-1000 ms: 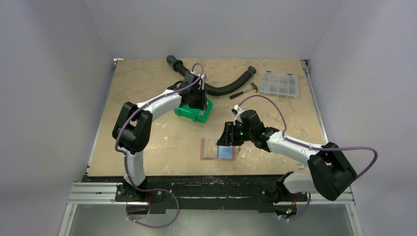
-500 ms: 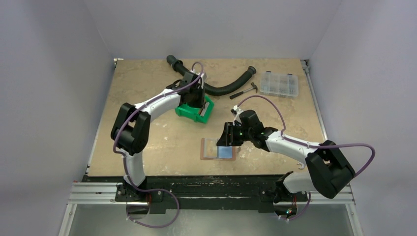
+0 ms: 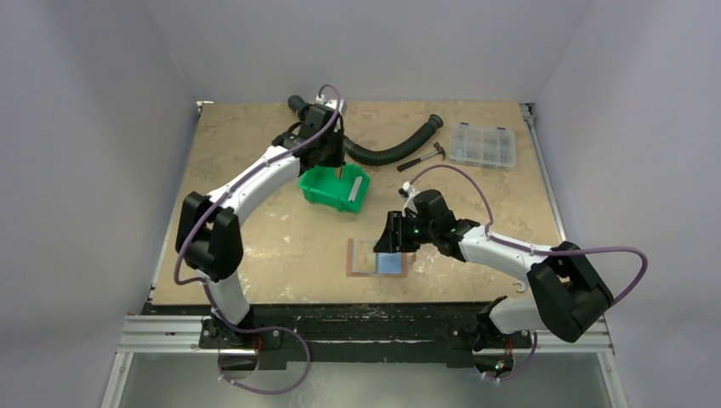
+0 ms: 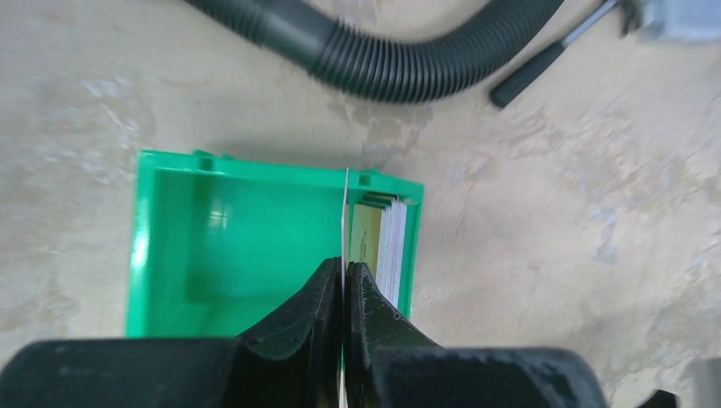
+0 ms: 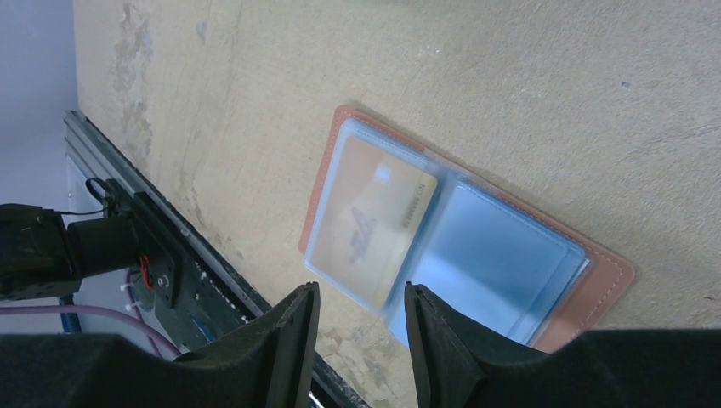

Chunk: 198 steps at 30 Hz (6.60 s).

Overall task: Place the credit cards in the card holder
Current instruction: Pick up the credit card from the storage box, then insert the credit card into the card holder.

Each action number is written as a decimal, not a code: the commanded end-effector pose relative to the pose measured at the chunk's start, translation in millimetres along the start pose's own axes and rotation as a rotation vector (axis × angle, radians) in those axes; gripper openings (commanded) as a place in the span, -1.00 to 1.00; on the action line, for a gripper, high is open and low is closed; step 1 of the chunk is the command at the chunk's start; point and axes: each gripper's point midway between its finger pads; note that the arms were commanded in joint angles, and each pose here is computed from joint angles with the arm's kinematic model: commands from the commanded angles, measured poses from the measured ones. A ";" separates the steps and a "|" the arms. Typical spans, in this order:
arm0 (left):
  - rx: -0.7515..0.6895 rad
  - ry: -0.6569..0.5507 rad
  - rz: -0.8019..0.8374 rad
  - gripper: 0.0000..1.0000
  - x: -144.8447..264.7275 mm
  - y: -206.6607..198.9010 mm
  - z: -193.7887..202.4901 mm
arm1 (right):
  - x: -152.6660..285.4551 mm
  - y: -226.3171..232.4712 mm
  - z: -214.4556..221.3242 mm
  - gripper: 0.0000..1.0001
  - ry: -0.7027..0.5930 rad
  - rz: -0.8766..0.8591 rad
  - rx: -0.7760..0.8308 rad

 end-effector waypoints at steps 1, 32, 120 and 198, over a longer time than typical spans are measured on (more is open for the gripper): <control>0.021 -0.269 0.056 -1.00 89.8 -18.7 -79.0 | 6.6 14.0 -24.3 0.00 -0.054 -0.040 0.034; 0.395 -0.033 1.137 -1.00 205.7 -140.9 48.2 | 155.1 135.4 -135.7 0.01 -0.585 -0.762 -0.089; 0.122 0.407 0.267 -1.00 44.6 -9.7 270.3 | -26.7 -20.4 9.3 -1.00 -0.083 -0.339 -0.245; 0.185 0.360 0.212 -0.95 32.9 9.2 267.3 | -55.8 11.3 28.5 0.05 0.046 -0.021 0.146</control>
Point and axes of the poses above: each gripper's point midway between its finger pads, its own x axis back along the fingers, its own y axis along the line the jaws close on, z = x × y, and after that the axes turned 10 degrees about x, right-handed
